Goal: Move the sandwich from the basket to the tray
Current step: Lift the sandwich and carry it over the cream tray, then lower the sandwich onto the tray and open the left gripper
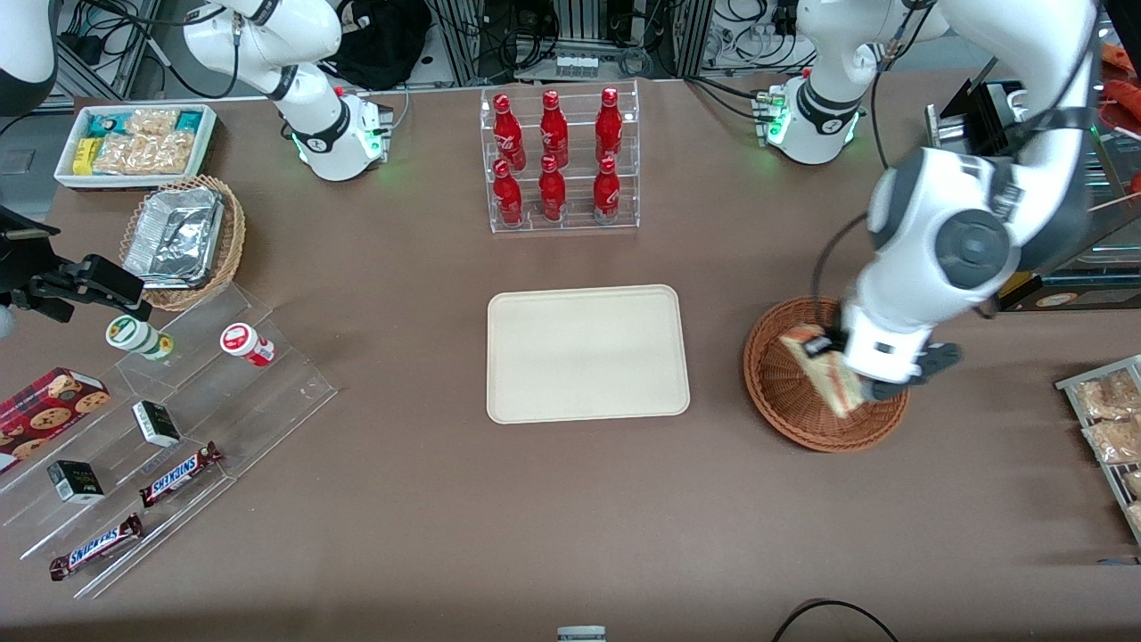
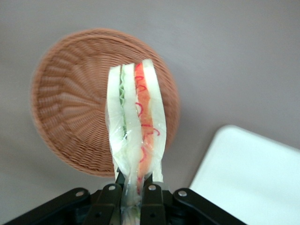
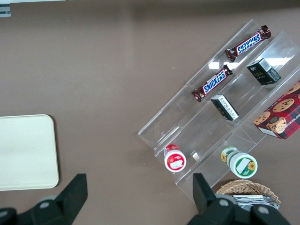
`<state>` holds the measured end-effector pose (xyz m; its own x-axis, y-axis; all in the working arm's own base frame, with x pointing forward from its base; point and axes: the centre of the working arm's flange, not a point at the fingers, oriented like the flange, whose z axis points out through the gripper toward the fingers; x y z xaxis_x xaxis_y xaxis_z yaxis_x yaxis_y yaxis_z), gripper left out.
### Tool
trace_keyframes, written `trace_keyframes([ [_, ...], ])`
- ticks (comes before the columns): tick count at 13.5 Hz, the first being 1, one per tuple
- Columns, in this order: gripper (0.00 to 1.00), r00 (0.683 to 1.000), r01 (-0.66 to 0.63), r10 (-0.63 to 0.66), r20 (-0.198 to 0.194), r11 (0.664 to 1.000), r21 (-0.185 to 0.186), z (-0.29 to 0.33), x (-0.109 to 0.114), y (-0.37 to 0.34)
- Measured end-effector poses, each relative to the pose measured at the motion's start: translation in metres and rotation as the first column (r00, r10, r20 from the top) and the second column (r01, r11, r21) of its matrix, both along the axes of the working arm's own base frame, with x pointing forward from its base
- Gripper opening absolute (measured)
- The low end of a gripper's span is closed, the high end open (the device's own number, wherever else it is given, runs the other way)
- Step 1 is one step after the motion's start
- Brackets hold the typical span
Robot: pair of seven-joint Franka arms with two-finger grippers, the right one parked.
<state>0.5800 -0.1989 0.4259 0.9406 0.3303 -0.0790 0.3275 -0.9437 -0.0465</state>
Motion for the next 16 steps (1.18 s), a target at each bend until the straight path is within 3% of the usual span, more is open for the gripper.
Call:
trace_keyframes([
  [3, 0.14, 0.990, 0.142, -0.142, -0.018, 0.990, -0.014, -0.019, -0.029, -0.083],
  [7, 0.14, 0.965, 0.260, -0.258, 0.040, 0.962, -0.080, -0.044, -0.060, -0.168],
  [9, 0.14, 0.951, 0.309, -0.307, 0.034, 0.947, -0.087, -0.066, -0.077, -0.200],
  [14, 0.14, 0.931, 0.364, -0.359, 0.066, 0.923, -0.127, -0.122, -0.096, -0.246],
  [16, 0.14, 0.927, 0.374, -0.369, 0.060, 0.918, -0.134, -0.144, -0.107, -0.262],
])
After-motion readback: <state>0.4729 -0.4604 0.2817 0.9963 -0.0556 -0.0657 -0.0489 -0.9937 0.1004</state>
